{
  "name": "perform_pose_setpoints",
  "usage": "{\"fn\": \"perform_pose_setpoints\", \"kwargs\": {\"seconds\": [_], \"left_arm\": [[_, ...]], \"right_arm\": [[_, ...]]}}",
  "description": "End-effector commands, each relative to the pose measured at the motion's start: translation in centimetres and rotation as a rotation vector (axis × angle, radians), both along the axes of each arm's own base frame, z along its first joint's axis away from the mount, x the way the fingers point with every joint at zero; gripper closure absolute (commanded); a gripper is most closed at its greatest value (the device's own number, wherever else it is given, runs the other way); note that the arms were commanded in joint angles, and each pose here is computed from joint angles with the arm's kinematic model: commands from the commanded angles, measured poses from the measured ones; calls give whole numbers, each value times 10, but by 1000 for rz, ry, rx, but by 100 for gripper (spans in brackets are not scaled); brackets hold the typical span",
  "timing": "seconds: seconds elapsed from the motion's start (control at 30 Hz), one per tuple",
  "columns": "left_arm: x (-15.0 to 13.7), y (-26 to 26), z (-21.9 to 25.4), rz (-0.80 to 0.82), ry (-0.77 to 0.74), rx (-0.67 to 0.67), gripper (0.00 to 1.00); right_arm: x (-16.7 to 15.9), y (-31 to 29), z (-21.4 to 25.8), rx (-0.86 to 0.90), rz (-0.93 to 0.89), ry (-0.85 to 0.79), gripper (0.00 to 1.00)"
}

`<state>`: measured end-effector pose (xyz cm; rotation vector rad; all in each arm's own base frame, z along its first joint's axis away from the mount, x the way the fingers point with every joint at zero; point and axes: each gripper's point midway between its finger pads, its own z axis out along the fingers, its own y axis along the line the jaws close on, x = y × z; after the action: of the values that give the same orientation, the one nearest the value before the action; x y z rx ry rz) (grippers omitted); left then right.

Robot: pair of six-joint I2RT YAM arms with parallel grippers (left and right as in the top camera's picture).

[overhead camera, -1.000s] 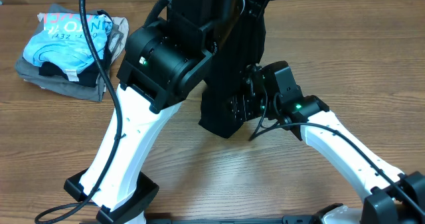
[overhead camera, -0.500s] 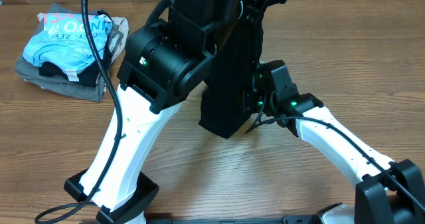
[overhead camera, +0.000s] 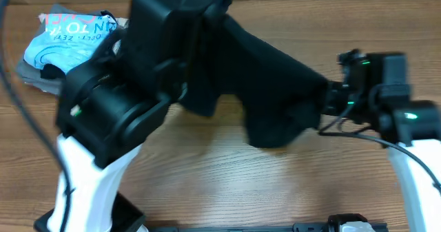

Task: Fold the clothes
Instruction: 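Stretch the shirt between both grippers and lower it onto the table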

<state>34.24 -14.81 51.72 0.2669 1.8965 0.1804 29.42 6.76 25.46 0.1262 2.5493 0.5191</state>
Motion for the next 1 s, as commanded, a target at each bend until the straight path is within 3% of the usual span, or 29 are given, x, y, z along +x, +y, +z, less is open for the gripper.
{"fn": "perform_pose_setpoints", "kwargs": {"seconds": [0.0,0.23,0.43,0.67,0.97], "left_arm": [[-13,37,7,143,-17,-9,96],[-34,61,-31,262,128,-12,96],[-38,34,-50,128,235,-88,96],[-36,23,-67,93,303,-97,96],[-27,21,-116,75,506,-121,96]], "right_arm": [[-8,-9,43,-52,43,-88,96],[-29,-32,79,-112,-37,-93,96],[-41,-36,61,-149,-18,-4,96],[-45,-37,55,-151,-17,29,96],[-38,-37,47,-150,-15,58,96]]}}
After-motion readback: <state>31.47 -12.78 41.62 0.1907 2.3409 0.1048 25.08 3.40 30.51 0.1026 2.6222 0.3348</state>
